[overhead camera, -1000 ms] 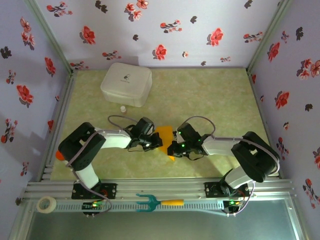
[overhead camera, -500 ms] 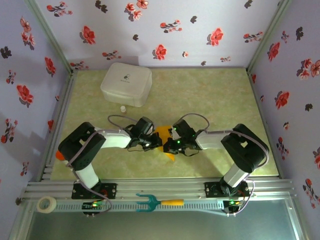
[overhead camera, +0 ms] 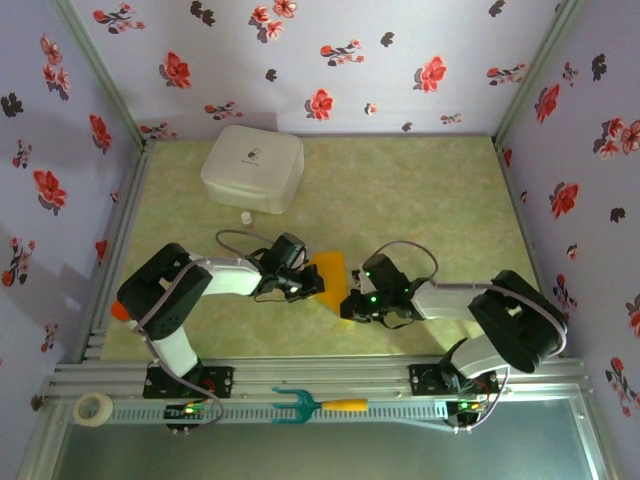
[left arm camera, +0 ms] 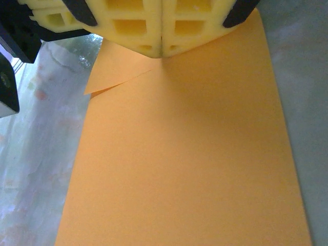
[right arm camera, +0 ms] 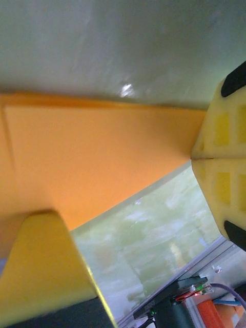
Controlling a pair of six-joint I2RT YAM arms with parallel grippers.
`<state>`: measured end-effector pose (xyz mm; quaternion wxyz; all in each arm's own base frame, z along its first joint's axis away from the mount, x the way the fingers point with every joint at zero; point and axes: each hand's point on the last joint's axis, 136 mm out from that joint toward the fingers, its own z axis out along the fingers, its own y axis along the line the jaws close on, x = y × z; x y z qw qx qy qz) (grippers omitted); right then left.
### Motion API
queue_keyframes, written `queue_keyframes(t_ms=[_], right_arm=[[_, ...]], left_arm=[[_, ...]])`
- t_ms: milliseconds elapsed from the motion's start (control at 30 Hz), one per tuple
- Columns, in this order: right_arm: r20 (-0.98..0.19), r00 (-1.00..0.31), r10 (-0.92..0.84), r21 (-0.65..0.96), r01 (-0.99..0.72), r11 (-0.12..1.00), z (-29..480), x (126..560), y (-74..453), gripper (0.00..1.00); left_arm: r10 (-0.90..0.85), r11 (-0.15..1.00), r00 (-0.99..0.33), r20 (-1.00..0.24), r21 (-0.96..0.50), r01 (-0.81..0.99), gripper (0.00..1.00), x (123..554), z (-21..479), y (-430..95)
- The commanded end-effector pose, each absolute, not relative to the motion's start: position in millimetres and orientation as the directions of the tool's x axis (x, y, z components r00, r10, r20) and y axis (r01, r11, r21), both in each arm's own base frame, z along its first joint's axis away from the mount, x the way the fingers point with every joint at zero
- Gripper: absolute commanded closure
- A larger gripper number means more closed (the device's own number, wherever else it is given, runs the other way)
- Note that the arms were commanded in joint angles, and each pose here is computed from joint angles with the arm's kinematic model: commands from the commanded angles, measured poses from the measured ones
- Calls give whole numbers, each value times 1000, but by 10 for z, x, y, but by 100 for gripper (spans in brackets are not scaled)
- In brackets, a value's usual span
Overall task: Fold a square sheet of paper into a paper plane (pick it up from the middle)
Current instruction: Perform the third fold on the triangle at the bottom-center of the table.
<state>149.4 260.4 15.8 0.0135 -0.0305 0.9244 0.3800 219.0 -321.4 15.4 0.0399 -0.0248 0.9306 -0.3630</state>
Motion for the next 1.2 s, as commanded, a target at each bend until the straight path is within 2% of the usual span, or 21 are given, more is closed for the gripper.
queue_keyframes(t_ms=[0,167,267,433,700,933,1167], right_arm=[[17,-1000,15,647,23,762,-2,1353,2373,93],[7,-1000,30,631,28,775,59,1301,2272,93],[-58,-998,17,629,-23,777,286,1409,2302,93],[-144,-990,-8,688,-106,717,627,1631,2555,92],[-69,-998,1,673,-46,738,342,1830,2777,94],[9,-1000,17,588,19,809,-55,1590,2479,97],[10,-999,38,547,37,836,-127,1572,2374,100]], left_arm=[[-103,831,-995,-6,-550,-83,100,2072,-258,-2865],[-106,829,-994,-6,-553,-85,100,2079,-249,-2872],[-108,826,-994,-7,-557,-85,100,2090,-233,-2881],[-109,823,-994,-13,-563,-83,100,2104,-206,-2898],[-106,816,-994,-17,-573,-78,100,2117,-173,-2923],[-104,801,-994,-35,-596,-63,100,2154,-70,-2977],[-102,758,-981,-168,-652,32,96,2318,454,-3137]])
